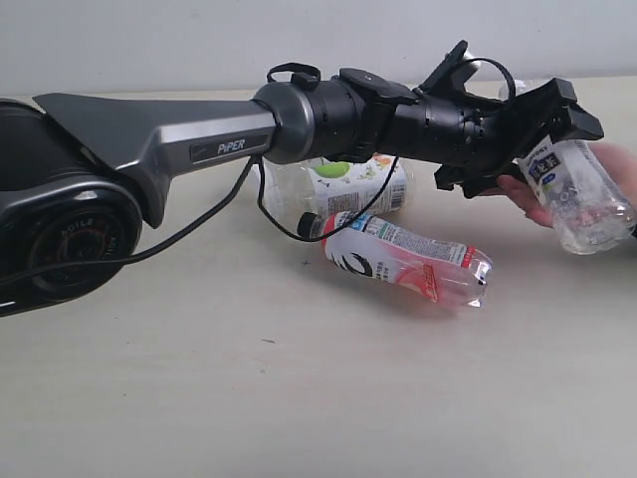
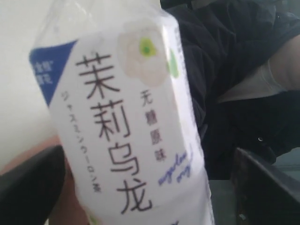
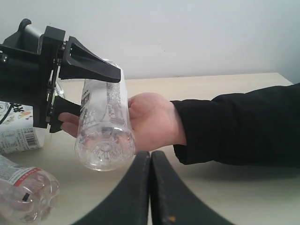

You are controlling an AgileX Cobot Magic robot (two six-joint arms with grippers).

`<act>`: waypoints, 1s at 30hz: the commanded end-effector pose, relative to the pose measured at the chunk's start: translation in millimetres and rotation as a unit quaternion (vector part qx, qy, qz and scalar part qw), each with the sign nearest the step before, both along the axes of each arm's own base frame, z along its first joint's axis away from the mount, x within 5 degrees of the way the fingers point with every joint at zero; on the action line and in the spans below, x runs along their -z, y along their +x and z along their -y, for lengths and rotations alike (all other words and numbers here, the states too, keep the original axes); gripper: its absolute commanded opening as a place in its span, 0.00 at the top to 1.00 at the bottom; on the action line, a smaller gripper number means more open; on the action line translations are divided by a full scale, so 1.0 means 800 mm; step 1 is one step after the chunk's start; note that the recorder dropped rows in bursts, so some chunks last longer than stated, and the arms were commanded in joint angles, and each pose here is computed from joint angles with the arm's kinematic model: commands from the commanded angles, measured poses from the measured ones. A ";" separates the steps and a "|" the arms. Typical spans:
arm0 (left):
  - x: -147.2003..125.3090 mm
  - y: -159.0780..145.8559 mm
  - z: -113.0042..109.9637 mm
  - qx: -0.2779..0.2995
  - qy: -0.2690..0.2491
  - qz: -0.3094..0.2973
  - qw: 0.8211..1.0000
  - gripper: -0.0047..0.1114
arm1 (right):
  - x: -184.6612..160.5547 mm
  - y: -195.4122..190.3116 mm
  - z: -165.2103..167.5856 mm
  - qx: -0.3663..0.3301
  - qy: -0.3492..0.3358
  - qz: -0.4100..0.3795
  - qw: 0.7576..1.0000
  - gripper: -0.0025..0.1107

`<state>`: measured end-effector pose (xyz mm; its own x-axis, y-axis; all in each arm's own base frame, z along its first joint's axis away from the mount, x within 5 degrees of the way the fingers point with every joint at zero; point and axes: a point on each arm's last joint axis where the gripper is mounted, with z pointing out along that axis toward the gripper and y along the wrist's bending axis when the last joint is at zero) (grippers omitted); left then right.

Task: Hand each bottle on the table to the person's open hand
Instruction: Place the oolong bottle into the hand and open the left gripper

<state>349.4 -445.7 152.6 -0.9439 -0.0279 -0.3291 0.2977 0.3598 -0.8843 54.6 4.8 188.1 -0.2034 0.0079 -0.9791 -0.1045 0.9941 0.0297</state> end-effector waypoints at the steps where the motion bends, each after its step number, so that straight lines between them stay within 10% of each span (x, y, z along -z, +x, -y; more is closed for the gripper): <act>1: -0.001 -0.004 0.004 0.013 0.001 0.012 1.000 0.09 | 0.000 0.000 0.000 0.001 -0.006 0.006 1.000 0.98; 30: -0.037 0.003 -0.020 0.077 0.002 0.058 0.995 0.09 | 0.000 0.000 0.000 0.001 -0.006 0.006 1.000 0.98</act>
